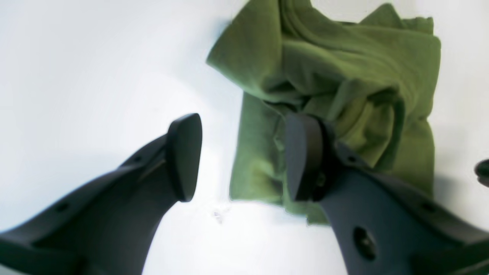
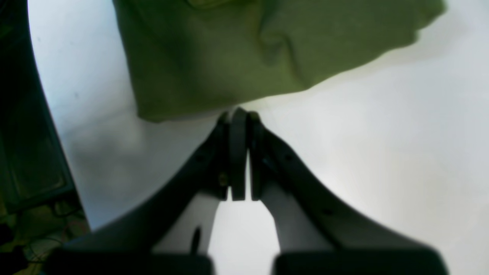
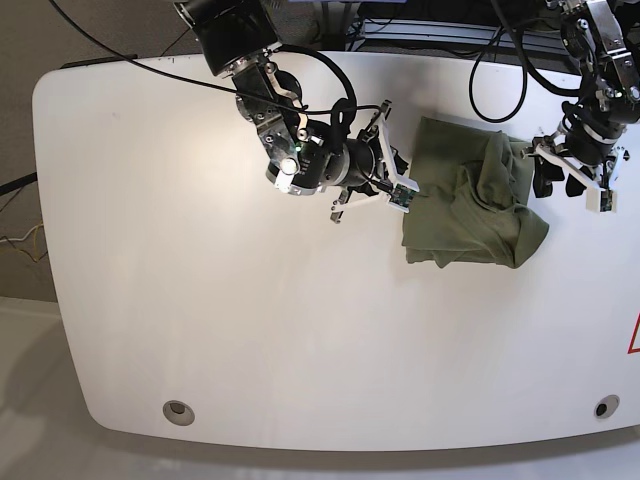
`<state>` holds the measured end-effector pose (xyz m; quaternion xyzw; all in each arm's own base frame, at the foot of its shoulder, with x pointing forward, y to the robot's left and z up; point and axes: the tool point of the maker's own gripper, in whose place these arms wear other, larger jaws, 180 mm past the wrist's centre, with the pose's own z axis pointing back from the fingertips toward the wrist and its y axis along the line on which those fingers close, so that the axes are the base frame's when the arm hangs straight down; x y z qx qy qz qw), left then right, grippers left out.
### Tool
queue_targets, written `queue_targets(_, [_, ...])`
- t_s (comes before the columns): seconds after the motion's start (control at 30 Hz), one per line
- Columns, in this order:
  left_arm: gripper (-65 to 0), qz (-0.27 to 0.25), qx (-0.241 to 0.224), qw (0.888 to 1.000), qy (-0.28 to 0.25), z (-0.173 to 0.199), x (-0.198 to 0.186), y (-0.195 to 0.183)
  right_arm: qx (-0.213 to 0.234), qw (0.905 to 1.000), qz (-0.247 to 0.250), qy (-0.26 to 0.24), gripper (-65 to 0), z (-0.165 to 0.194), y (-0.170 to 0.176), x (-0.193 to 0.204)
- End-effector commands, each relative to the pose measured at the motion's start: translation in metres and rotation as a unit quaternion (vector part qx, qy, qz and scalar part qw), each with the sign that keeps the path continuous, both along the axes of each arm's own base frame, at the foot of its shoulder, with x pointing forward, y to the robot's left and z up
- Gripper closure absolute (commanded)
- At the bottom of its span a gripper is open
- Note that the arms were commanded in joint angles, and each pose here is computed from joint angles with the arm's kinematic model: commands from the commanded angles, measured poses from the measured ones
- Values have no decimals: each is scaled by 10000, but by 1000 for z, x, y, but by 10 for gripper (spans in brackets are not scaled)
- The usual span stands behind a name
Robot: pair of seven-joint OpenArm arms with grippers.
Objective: Fold the T-shirt properly
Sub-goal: 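Grasp the bundle edges with both grippers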
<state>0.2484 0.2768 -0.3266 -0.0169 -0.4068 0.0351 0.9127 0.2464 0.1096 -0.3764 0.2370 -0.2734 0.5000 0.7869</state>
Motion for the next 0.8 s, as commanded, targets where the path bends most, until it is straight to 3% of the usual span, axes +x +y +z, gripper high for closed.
queue_targets(0.0, [-328, 138, 156, 9998, -46, 7, -8, 15, 260, 9996, 9, -86, -5, 13, 14, 9])
queue_targets(0.57, [-326, 398, 186, 9984, 366, -14, -40, 26, 473, 9989, 20, -51, -5, 12, 31, 32])
queue_targets(0.77, [-326, 397, 424, 9963, 631, -32, -44, 17, 547, 9985, 41, 34, -5, 12, 41, 32])
